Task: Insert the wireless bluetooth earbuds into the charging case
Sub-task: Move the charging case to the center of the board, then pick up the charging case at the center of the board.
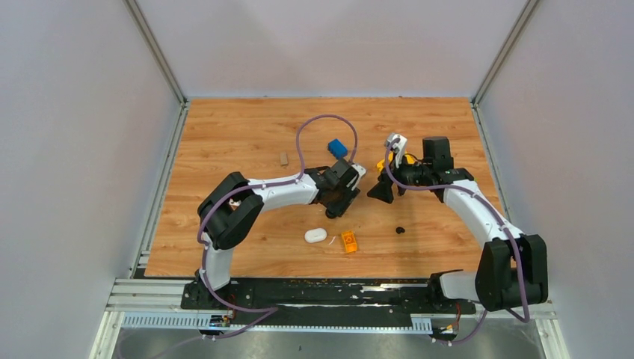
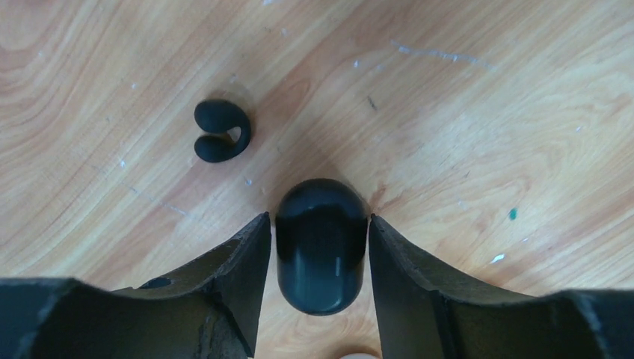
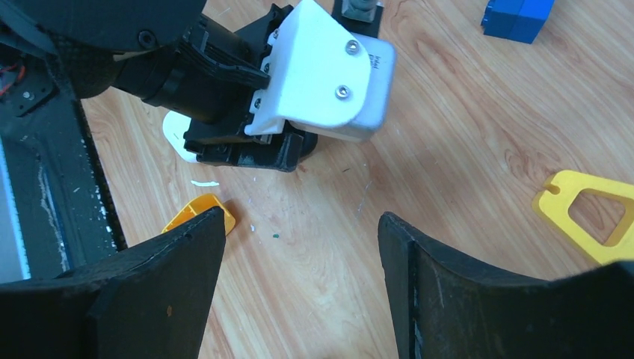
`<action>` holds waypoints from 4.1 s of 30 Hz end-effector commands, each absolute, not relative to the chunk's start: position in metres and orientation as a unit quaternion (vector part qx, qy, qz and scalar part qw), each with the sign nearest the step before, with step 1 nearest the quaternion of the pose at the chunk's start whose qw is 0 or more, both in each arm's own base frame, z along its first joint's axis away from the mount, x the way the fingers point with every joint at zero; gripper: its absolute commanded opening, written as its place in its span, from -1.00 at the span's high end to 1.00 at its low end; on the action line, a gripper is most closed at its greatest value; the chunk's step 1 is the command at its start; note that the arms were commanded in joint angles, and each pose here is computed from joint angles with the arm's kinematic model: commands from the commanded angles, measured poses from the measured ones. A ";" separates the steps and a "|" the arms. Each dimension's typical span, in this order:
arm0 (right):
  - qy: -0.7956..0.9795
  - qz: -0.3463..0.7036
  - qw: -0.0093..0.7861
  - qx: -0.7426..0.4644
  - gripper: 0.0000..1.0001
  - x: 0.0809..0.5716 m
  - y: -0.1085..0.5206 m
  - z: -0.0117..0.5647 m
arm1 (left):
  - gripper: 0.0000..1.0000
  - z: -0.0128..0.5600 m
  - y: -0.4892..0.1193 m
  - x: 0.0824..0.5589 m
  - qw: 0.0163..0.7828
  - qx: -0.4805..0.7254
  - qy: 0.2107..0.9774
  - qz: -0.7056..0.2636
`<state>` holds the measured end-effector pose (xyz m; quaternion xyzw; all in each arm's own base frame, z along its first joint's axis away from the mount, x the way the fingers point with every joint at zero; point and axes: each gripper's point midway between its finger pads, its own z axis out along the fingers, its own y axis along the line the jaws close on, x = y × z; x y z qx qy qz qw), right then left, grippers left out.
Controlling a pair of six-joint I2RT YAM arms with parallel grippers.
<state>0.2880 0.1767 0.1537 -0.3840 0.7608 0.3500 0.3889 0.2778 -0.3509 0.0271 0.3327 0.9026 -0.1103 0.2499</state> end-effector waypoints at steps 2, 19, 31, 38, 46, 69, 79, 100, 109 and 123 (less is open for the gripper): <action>0.734 0.398 0.400 -0.378 -0.49 0.283 0.174 0.185 | -0.22 0.044 -0.341 0.277 0.242 0.357 0.898 -0.090; 0.647 0.345 0.307 -0.607 -0.25 0.276 0.201 0.131 | -0.37 0.145 -0.266 0.227 0.346 0.162 0.909 -0.168; 0.587 0.267 0.274 -0.713 -0.34 0.301 0.253 0.074 | -0.67 0.136 -0.237 0.218 0.420 0.045 0.876 -0.233; 0.554 0.253 0.250 -0.753 -0.35 0.308 0.264 0.057 | -0.65 0.121 -0.224 0.209 0.411 0.044 0.883 -0.220; 0.542 0.273 0.222 -0.763 -0.34 0.301 0.280 0.043 | -0.62 0.119 -0.211 0.207 0.448 0.021 0.860 -0.242; 0.560 0.267 0.171 -0.765 0.06 0.273 0.273 0.021 | -0.59 0.098 -0.212 0.206 0.427 0.025 0.873 -0.234; 0.609 0.235 0.236 -0.719 0.28 0.276 0.270 0.063 | -0.57 0.102 -0.234 0.207 0.419 0.042 0.865 -0.273; 0.613 0.240 0.391 -0.643 0.28 0.231 0.250 0.155 | -0.39 0.178 -0.350 0.195 0.354 0.114 0.771 -0.517; 0.608 0.242 0.403 -0.640 0.28 0.224 0.246 0.162 | -0.30 0.171 -0.361 0.202 0.331 0.078 0.780 -0.525; 0.600 0.265 0.399 -0.641 0.28 0.214 0.249 0.158 | -0.14 0.182 -0.367 0.203 0.328 0.058 0.755 -0.565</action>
